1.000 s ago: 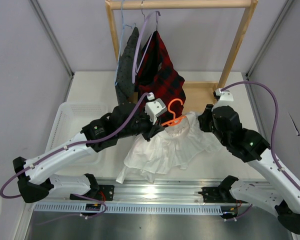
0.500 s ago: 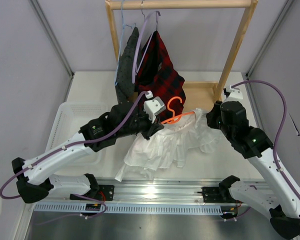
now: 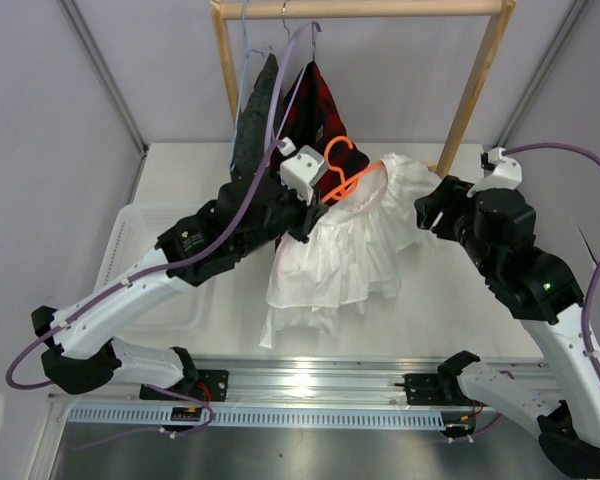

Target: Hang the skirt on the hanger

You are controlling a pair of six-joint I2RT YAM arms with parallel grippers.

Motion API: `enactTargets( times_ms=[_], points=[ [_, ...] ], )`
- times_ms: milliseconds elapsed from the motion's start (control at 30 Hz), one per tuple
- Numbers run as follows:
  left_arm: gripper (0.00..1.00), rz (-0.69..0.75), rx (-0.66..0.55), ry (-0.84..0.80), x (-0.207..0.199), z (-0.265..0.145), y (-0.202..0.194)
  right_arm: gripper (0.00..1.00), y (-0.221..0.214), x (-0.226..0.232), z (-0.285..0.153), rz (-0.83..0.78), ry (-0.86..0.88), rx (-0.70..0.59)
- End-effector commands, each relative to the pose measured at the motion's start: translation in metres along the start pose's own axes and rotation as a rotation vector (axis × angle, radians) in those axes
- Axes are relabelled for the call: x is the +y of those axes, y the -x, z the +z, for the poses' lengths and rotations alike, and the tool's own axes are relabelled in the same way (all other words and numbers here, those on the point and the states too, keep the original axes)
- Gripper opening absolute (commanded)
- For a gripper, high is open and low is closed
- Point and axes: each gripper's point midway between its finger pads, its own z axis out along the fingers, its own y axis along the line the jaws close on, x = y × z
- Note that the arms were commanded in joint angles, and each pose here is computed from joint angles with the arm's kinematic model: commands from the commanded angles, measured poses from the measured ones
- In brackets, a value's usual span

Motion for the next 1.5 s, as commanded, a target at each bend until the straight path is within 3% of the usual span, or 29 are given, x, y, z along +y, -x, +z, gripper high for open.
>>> enactTargets(
  times_ms=[0, 533, 900, 1100, 1467],
  points=[
    [0.00, -0.079, -0.151, 0.154, 0.024, -0.002, 0.053, 0.64, 0.030, 0.005, -0.010, 0.038, 0.000, -0.069],
    [0.00, -0.029, -0.238, 0.380, 0.069, 0.045, 0.131, 0.63, 0.073, 0.034, -0.021, 0.081, 0.099, -0.132],
    [0.00, 0.008, -0.443, 0.475, 0.104, 0.051, 0.193, 0.62, 0.081, 0.038, -0.022, 0.076, 0.121, -0.164],
    [0.00, 0.040, -0.478, 0.528, 0.122, 0.062, 0.202, 0.62, 0.079, 0.044, -0.017, 0.067, 0.146, -0.160],
    [0.00, 0.057, -0.648, 0.599, 0.142, 0.077, 0.230, 0.61, 0.076, 0.045, -0.010, 0.047, 0.156, -0.164]
  ],
)
